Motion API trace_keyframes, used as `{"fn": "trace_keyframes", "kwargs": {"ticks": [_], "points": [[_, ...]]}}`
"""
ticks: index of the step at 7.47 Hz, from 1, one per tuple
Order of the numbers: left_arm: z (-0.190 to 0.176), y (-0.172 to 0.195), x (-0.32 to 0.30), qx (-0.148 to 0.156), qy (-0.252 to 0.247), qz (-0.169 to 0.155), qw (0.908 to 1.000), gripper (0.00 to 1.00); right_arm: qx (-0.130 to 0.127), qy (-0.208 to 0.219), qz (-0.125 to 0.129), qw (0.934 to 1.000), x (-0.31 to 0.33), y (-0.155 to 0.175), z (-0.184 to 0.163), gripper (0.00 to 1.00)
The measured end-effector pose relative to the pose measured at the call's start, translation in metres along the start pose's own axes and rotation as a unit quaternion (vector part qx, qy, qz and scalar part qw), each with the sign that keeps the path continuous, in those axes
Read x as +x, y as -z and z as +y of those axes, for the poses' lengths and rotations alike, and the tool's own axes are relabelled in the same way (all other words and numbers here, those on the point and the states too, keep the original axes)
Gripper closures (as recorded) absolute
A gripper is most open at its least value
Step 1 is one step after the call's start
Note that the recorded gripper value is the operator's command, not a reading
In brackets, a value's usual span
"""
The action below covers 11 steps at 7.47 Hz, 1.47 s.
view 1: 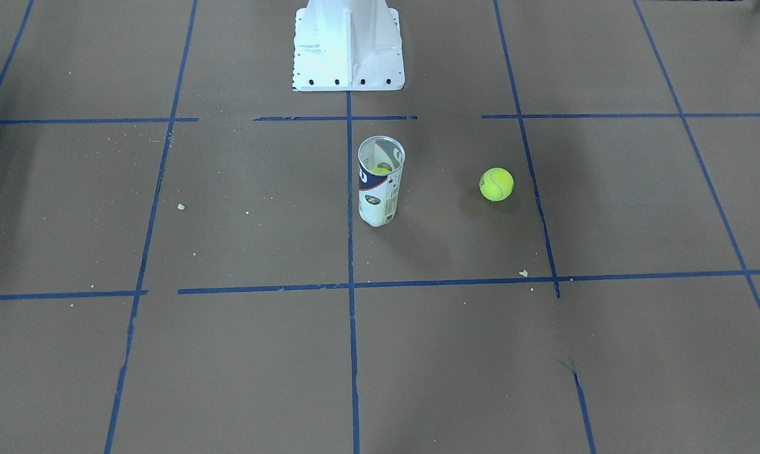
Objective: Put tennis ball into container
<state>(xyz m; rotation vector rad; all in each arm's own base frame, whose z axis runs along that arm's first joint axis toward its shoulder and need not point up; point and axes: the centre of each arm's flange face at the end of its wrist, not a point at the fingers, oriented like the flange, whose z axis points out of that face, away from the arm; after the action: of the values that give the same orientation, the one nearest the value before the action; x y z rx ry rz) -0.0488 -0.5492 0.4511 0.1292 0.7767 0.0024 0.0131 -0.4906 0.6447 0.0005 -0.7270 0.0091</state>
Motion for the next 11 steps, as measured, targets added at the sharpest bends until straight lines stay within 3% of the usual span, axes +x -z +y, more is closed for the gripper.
{"fn": "trace_keyframes", "kwargs": {"ticks": [2,5,8,11], "points": [[0.014,0.005,0.098,0.007,0.017,0.021,0.9996,0.00,0.000,0.000,0.000,1.0000,0.000,0.000,0.000,0.00],[0.050,-0.038,0.231,-0.010,0.040,0.053,0.9977,0.00,0.000,0.000,0.000,1.0000,0.000,0.000,0.000,0.00],[0.079,-0.100,0.336,-0.005,0.018,0.031,0.9994,0.00,0.000,0.000,0.000,1.0000,0.000,0.000,0.000,0.00],[0.101,-0.166,0.407,-0.036,-0.013,0.009,0.9992,0.00,0.000,0.000,0.000,1.0000,0.000,0.000,0.000,0.00]]}}
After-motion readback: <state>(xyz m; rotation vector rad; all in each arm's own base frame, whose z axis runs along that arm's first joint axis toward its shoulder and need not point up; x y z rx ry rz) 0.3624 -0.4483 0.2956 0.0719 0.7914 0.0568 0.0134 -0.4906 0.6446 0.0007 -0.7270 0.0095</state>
